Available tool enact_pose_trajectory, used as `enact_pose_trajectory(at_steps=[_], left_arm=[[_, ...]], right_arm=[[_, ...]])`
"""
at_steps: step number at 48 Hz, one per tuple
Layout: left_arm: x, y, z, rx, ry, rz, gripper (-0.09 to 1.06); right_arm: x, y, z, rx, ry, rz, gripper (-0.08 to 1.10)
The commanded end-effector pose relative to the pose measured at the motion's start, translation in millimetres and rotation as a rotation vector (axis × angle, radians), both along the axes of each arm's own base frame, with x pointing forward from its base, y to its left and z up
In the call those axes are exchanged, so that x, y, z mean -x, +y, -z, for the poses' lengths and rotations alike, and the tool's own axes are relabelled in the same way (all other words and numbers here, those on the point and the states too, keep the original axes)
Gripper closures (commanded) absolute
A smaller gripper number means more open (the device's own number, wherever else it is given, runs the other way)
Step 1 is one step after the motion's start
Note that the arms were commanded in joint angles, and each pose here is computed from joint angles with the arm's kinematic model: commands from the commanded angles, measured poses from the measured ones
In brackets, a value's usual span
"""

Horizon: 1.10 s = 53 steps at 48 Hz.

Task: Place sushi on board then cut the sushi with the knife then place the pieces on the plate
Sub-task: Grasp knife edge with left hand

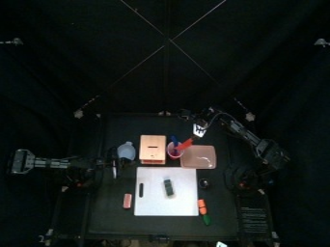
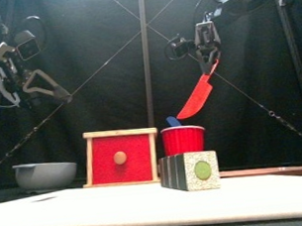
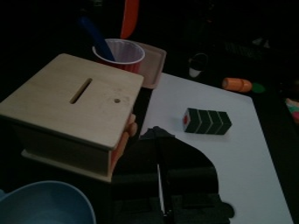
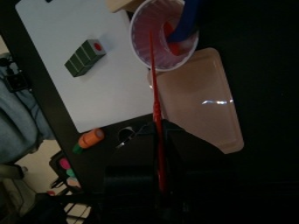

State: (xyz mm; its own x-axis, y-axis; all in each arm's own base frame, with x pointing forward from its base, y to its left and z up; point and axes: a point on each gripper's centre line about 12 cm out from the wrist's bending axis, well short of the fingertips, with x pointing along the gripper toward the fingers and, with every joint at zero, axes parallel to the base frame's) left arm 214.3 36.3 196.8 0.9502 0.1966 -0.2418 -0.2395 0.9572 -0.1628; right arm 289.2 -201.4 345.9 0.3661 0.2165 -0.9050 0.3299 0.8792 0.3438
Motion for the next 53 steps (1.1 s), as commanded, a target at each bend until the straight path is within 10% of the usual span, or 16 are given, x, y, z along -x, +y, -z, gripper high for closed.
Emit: enact_pose_trajectory(at_steps=[1, 19, 53], left_arm=[[-6.7, 0.2, -12.4, -0.011, -0.038, 0.004, 0.96], [-12.1, -13.3, -19.7, -0.072, -0.051, 0.093, 0.77], [-42.7, -29.0, -44.8, -0.094, -0.089, 0.171, 0.15]], right_arm=[[12.2, 12.6, -35.7, 0.074, -0.084, -0.011, 0.63], [16.3, 82.4, -58.1, 0.247, -0.306, -0.151, 0.63], [45.2, 160.4, 22.8, 0.433, -0.714, -0.106, 0.63]])
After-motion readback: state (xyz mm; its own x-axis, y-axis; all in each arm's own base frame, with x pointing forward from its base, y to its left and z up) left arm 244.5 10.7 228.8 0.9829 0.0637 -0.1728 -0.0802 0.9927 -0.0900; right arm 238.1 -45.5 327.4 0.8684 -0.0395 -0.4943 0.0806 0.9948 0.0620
